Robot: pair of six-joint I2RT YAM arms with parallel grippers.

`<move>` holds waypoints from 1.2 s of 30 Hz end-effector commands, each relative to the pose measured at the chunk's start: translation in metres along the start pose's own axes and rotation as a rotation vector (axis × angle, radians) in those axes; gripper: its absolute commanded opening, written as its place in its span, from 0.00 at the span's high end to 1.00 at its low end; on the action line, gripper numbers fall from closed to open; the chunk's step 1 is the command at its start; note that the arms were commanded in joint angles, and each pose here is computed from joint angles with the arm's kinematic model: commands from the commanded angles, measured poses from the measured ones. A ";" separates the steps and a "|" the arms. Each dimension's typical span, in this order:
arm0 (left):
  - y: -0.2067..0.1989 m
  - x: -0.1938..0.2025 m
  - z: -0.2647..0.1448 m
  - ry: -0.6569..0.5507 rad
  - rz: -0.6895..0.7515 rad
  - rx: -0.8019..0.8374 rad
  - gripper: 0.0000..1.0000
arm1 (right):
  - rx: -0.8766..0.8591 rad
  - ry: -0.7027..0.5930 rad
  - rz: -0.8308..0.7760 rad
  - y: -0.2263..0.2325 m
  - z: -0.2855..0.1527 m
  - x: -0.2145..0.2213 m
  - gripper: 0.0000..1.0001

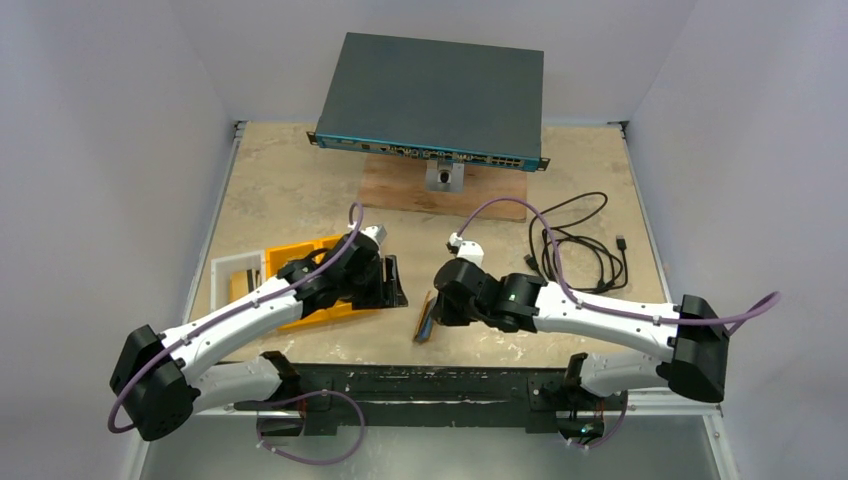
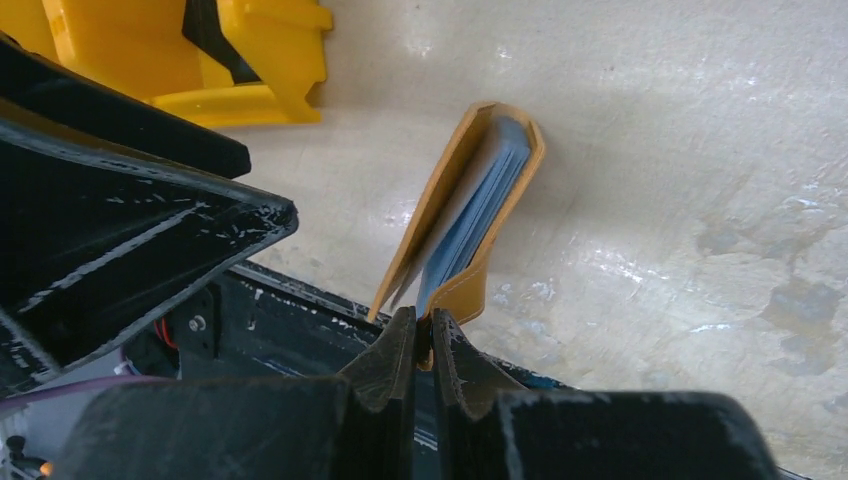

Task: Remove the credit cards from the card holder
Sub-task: Open the card holder at the center of the board, then remove the credit card from the card holder.

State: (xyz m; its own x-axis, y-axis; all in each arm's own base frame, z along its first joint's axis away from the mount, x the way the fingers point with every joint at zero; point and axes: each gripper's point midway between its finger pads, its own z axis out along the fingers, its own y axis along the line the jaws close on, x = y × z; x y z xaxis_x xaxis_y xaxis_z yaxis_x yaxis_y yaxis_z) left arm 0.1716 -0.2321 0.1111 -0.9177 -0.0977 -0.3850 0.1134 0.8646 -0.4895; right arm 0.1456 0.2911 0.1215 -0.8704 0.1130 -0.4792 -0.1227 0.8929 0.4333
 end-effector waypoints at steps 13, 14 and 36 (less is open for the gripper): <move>0.010 0.006 0.004 0.004 0.002 -0.038 0.48 | 0.037 -0.051 -0.001 0.001 -0.026 -0.018 1.00; 0.009 0.006 0.005 0.008 0.003 -0.036 0.49 | 0.061 -0.057 -0.005 -0.007 -0.026 -0.017 1.00; -0.023 0.033 0.044 0.140 0.051 0.021 0.84 | 0.322 0.055 0.086 -0.127 0.037 0.031 1.00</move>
State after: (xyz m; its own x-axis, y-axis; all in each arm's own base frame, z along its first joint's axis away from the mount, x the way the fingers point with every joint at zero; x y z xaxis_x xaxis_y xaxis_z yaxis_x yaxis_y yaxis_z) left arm 0.1470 -0.2517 0.0598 -0.9631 0.0245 -0.2681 0.1409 0.8943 -0.4247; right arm 0.1443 0.1860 0.0218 -0.9084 0.1417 -0.3934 0.0897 0.9850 0.1476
